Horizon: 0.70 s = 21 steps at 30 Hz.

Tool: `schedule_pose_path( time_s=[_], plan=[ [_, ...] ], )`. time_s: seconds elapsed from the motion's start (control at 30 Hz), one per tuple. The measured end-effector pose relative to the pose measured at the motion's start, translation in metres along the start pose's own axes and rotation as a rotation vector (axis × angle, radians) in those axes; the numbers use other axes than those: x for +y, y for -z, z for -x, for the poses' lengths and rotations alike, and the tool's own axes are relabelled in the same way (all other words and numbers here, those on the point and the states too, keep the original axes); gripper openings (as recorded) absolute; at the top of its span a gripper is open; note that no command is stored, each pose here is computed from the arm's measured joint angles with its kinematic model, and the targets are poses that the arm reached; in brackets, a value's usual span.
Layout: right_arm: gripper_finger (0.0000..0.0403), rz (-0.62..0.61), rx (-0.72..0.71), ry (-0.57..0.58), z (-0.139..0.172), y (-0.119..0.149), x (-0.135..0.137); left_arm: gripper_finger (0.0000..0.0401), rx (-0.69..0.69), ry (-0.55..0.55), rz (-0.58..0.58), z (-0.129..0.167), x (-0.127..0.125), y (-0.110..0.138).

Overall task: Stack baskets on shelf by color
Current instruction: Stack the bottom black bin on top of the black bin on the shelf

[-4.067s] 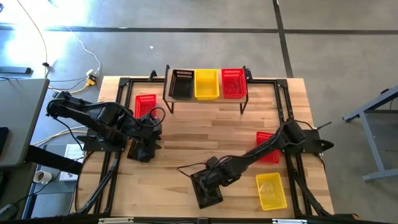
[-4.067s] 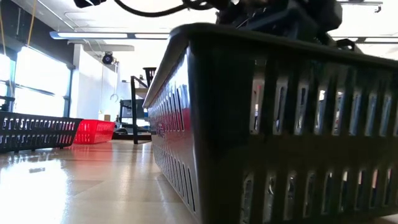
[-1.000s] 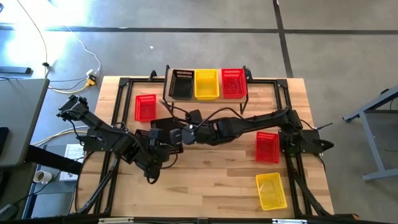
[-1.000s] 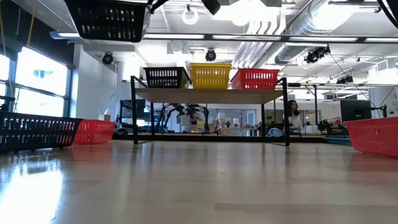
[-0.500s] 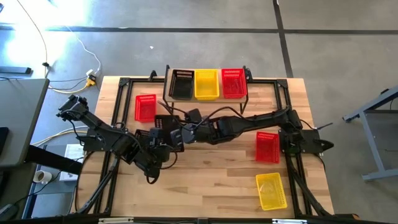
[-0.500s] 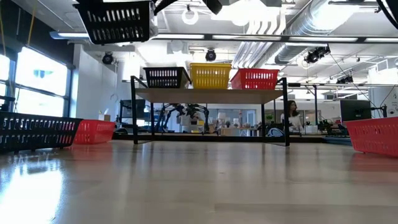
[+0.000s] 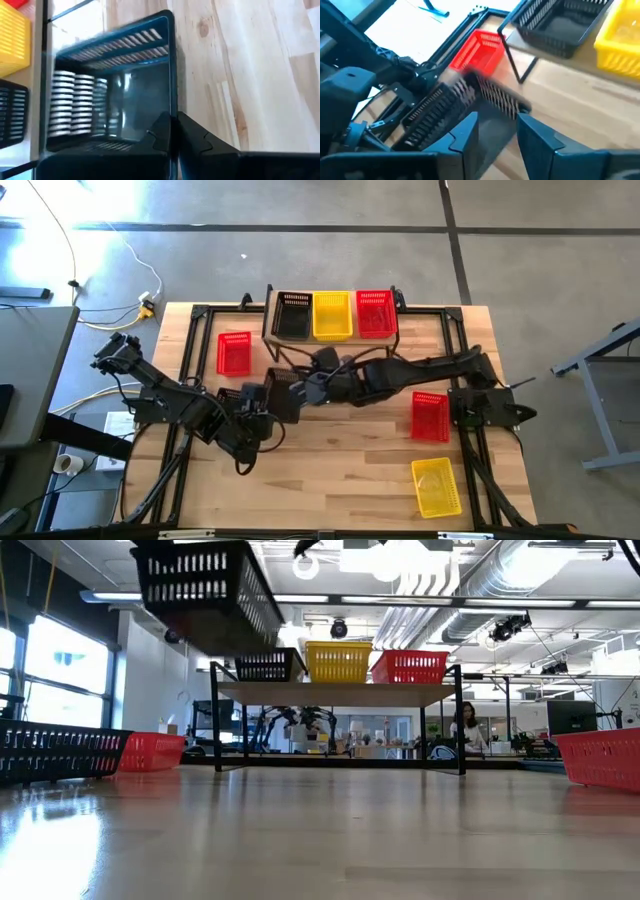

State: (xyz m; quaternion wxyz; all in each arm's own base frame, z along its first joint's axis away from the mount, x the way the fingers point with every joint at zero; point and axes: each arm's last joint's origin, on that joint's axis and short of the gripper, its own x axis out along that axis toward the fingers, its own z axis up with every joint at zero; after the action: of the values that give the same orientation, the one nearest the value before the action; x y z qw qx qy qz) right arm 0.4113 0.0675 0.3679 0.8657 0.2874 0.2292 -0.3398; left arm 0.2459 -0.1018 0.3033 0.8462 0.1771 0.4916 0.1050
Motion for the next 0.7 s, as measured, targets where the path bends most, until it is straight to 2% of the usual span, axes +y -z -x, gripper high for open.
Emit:
schedule_pose_path(
  time_s=[0.33,0.7],
  plan=[
    [0.0119,0.154,-0.087,-0.039,0.051,-0.034,-0.018,0.0001,-0.016,-0.106,-0.012,-0.001,0.024,-0.002],
    [0.0119,0.314,-0.178,-0.009,0.077,-0.07,-0.044,0.0001,-0.02,-0.233,-0.017,0.0,0.092,0.003]
  ],
)
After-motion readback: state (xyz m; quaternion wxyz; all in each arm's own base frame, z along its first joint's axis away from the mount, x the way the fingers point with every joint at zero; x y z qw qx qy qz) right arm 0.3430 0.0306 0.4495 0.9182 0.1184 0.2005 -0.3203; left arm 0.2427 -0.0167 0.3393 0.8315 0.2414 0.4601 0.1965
